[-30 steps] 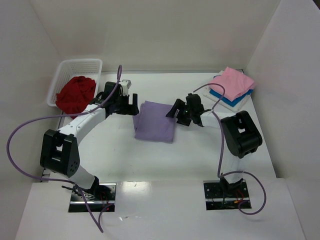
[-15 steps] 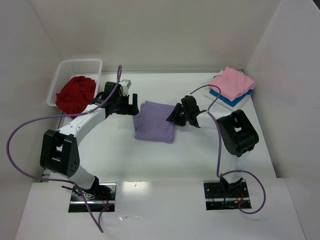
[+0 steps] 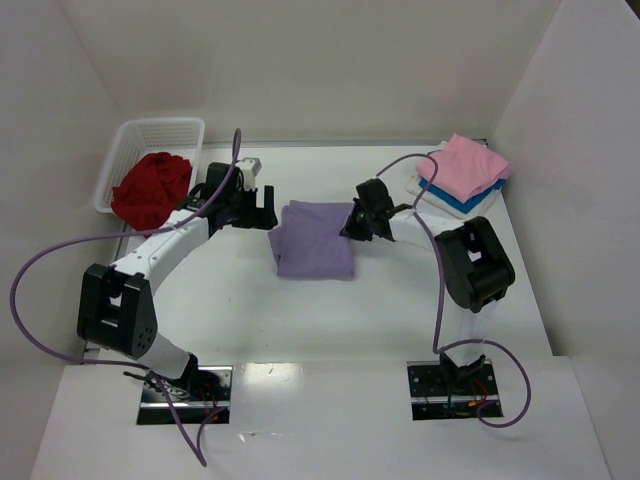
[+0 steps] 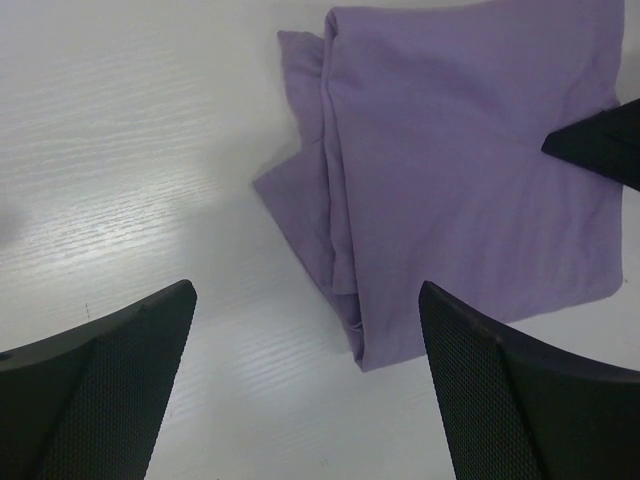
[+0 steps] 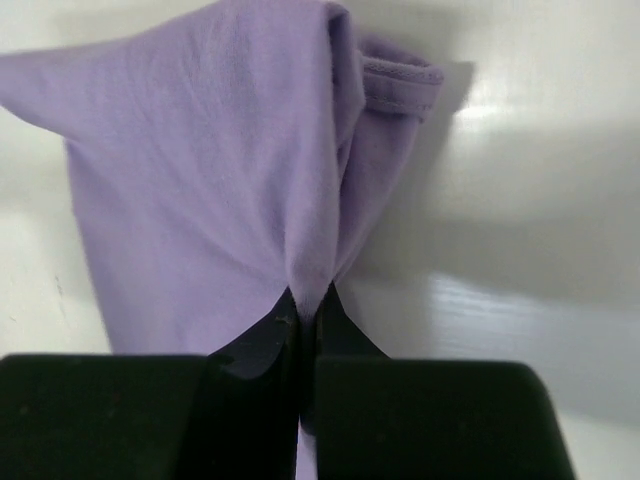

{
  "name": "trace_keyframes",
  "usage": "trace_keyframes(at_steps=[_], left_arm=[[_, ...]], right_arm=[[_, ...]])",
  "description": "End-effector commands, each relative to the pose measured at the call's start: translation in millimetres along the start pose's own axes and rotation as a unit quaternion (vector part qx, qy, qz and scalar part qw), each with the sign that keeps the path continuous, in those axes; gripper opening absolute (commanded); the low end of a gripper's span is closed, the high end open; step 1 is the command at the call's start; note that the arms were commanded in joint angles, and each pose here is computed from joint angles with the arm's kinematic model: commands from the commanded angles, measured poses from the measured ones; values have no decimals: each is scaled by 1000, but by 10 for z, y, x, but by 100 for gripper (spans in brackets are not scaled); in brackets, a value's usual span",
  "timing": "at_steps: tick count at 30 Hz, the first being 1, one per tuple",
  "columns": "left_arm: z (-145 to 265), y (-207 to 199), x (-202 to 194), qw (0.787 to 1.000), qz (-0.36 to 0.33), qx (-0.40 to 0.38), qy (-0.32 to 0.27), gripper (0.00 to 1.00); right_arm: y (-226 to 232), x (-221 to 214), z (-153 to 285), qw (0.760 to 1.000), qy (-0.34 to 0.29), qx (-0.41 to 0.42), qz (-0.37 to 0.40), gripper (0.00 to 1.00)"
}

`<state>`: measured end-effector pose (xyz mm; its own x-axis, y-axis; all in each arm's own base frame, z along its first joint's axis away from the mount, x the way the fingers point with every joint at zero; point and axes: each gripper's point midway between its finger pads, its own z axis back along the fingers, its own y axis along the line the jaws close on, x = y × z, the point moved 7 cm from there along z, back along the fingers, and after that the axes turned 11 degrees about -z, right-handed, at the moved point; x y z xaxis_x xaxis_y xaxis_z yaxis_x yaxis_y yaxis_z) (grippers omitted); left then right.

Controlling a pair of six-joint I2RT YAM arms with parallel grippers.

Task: Fold and stack the t-shirts
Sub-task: Put the neatly folded tshirt into the corner of the board with the right arm

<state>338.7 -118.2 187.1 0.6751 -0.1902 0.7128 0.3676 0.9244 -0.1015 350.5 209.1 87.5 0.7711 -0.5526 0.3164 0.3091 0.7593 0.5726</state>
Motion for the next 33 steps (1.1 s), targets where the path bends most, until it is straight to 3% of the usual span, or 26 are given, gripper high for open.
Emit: trace_keyframes(at_steps=[1, 6, 14, 24, 33], left_arm=[[214, -45, 215, 999, -12, -13, -49, 100], [252, -115, 264, 997, -17, -45, -63, 100], [261, -128, 285, 996, -7, -60, -68, 100], [127, -107, 250, 997, -2, -60, -48, 100], [75, -111, 300, 997, 2, -65, -46, 100]], right_arm=[[139, 367, 65, 999, -46, -6, 28, 0], [216, 878, 185, 994, -95, -3, 54, 0], [346, 1670, 190, 986, -122, 0, 109, 0], [303, 2499, 166, 981, -157, -38, 104, 0], [422, 3112, 545, 969, -225, -29, 97, 0]])
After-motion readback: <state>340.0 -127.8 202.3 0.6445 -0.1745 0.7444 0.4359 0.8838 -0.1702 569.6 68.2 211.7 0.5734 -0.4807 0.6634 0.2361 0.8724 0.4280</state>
